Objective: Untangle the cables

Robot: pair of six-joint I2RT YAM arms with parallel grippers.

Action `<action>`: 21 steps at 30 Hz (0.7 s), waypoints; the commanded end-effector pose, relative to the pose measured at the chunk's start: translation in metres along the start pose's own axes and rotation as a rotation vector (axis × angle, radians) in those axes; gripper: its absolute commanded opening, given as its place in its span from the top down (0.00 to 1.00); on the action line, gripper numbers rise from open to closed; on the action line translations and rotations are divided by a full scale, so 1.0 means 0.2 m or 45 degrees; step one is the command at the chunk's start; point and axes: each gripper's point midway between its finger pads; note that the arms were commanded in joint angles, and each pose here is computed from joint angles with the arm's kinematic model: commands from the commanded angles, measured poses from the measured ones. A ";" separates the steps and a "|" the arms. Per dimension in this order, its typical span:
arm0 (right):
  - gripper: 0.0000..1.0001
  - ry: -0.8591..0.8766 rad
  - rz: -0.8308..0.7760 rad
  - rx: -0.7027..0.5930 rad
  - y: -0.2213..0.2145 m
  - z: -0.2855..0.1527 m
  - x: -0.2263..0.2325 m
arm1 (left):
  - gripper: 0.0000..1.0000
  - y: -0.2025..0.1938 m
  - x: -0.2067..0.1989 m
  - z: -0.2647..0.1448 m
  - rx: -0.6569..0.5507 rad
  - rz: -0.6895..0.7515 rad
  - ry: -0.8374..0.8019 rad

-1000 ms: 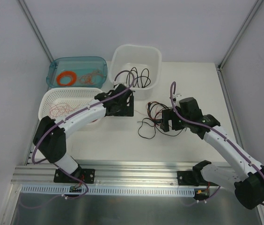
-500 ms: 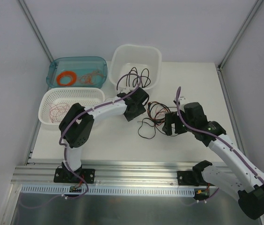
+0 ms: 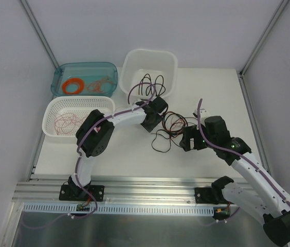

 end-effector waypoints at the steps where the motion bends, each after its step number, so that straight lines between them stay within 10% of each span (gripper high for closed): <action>1: 0.11 0.023 0.014 -0.029 0.01 -0.02 0.02 | 0.51 0.01 -0.05 0.04 -0.025 -0.079 0.007; 21: 0.11 0.012 0.013 -0.050 0.01 -0.05 0.01 | 0.92 -0.03 0.05 0.14 -0.030 -0.127 0.096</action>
Point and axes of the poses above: each gripper's point midway between its finger pads, its own z axis out along the fingers, its own x axis along the line the jaws close on, y = z × x, and after that the axes turned 6 degrees about z, right-handed
